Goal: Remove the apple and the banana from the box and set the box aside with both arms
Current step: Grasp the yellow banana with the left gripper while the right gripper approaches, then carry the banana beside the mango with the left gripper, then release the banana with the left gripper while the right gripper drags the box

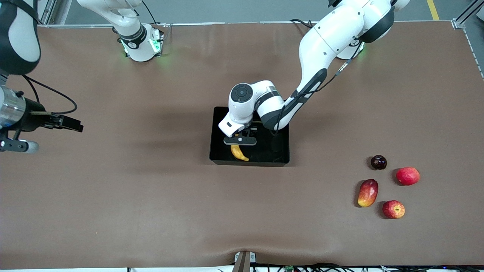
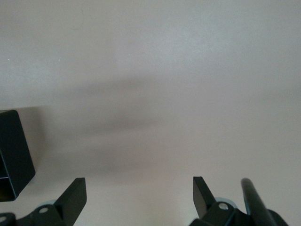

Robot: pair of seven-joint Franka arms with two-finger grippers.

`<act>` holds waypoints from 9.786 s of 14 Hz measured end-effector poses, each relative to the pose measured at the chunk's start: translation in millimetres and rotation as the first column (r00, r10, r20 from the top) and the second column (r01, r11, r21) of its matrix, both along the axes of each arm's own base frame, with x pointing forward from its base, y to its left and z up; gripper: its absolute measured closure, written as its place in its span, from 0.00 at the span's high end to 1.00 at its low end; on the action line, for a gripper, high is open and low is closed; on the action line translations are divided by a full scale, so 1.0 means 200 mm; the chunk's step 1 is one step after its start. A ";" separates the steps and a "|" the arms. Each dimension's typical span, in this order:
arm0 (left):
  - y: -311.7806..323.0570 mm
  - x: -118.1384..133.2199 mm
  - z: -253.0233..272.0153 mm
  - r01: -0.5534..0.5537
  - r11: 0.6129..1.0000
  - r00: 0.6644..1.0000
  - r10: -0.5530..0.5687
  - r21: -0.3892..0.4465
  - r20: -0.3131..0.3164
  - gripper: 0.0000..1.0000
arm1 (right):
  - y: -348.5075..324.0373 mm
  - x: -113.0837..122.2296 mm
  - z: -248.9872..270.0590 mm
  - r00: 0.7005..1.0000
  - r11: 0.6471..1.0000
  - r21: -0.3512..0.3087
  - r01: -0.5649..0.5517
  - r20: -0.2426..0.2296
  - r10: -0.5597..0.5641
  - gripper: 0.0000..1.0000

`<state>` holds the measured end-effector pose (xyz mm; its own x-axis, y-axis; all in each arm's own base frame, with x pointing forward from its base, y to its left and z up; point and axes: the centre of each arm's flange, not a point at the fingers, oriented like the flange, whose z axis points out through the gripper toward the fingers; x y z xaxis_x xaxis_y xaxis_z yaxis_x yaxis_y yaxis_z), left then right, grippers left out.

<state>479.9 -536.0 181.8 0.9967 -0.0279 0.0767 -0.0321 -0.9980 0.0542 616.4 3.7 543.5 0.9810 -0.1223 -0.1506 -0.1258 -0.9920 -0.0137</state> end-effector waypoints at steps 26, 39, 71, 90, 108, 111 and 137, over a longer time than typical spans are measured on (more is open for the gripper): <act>-0.01 0.07 0.50 -0.011 0.999 1.000 0.011 0.031 -0.012 0.62 | 0.71 0.00 -0.39 0.988 0.963 0.241 0.123 -0.117 -0.097 1.00; -0.11 -0.01 0.19 -0.047 0.999 0.999 0.046 -0.021 -0.024 1.00 | 0.52 0.02 -0.33 0.987 0.980 0.157 0.126 -0.117 -0.108 1.00; -0.09 0.01 0.17 -0.080 0.996 0.996 0.077 0.047 0.051 1.00 | 0.52 -0.01 -0.36 0.984 0.981 0.149 0.123 -0.150 -0.100 1.00; -0.05 0.08 0.29 -0.096 0.995 0.992 0.092 0.037 0.088 0.34 | 0.52 -0.01 -0.37 0.983 0.981 0.149 0.123 -0.153 -0.100 1.00; 1.21 0.62 1.08 0.155 0.972 0.988 -0.152 0.177 -0.033 0.34 | 1.15 -0.13 -0.93 0.995 0.990 0.138 -0.022 -0.092 0.035 1.00; 1.52 0.67 0.90 0.256 0.952 0.967 -0.252 0.169 -0.046 0.34 | 1.30 -0.19 -1.06 0.996 0.993 0.120 -0.006 -0.086 0.016 1.00; 2.20 0.74 0.14 0.532 0.835 0.831 -0.547 0.140 0.102 0.63 | 1.50 -0.29 -1.06 0.996 0.998 0.000 0.068 -0.060 -0.068 0.06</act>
<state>627.7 -95.2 208.9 0.8009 -0.5732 0.1733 -0.5668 -0.8190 -0.0894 559.3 303.8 331.6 0.9596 -0.1879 -0.2094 -0.1933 -0.9811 -0.0057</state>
